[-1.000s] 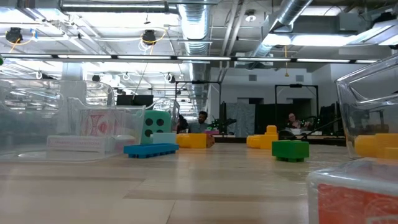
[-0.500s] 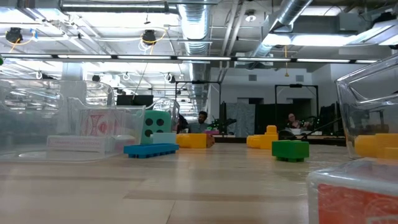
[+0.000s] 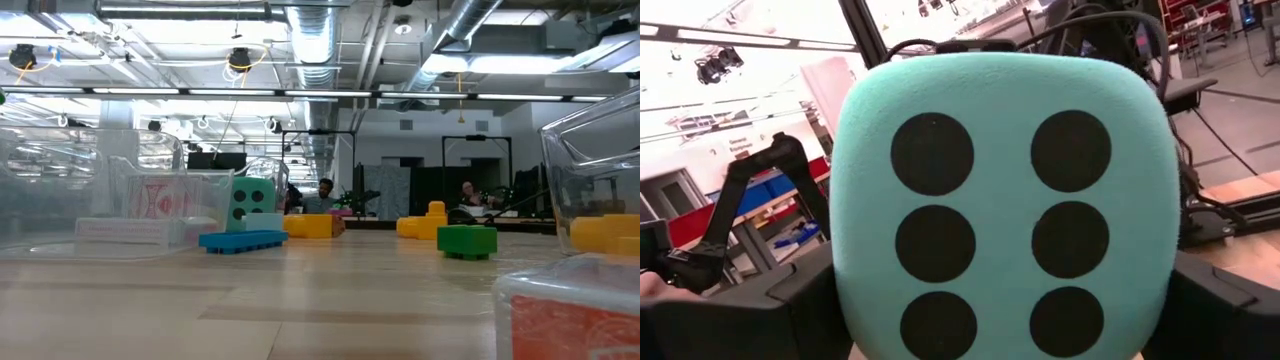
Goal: Pick & Place Toys
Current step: Put the light blue dice into the top transparent bin
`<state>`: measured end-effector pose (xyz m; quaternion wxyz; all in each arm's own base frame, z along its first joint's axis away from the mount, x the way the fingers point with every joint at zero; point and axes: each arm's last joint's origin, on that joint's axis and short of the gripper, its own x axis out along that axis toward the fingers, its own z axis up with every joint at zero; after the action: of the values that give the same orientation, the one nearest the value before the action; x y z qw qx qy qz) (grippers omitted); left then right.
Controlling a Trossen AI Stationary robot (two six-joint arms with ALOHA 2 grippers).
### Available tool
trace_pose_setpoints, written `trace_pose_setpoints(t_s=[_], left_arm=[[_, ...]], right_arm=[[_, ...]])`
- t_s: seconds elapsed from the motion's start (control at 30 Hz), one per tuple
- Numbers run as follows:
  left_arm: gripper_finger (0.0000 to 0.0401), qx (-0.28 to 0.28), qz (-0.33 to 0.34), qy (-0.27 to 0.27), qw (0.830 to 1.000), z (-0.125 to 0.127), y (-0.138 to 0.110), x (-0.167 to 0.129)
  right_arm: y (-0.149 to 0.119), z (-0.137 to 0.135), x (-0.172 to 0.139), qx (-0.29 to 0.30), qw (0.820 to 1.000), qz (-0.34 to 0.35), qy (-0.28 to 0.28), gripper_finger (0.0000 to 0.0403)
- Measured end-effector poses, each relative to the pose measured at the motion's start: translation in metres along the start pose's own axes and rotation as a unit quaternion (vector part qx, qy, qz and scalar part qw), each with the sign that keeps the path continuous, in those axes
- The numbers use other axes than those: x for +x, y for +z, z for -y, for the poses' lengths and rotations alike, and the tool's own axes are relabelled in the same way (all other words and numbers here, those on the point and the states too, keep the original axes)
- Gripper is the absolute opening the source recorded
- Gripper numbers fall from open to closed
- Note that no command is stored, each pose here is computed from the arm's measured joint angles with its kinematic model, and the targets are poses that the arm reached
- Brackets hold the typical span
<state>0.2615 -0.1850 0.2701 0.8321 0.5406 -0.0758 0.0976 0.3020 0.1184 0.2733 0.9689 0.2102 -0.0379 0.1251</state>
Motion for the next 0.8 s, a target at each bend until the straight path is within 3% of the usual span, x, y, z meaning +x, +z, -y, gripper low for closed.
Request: trace_pose_setpoints(t_s=[0.4,0.67,0.8], left_arm=[[0.04,-0.031,0.019,0.003,0.999,-0.003,-0.011,0.011],[0.04,-0.03,0.041,0.001,0.999,-0.001,-0.012,0.013],[0.04,-0.026,0.017,0.01,0.999,-0.002,-0.011,0.012]], right_arm=[[-0.002,-0.001,0.002,0.007,1.0,0.006,0.003,0.0351],[-0.008,-0.007,0.033,0.015,0.999,-0.009,0.046,0.0351],[-0.007,-0.008,0.036,0.016,0.998,-0.015,0.057,0.0351]])
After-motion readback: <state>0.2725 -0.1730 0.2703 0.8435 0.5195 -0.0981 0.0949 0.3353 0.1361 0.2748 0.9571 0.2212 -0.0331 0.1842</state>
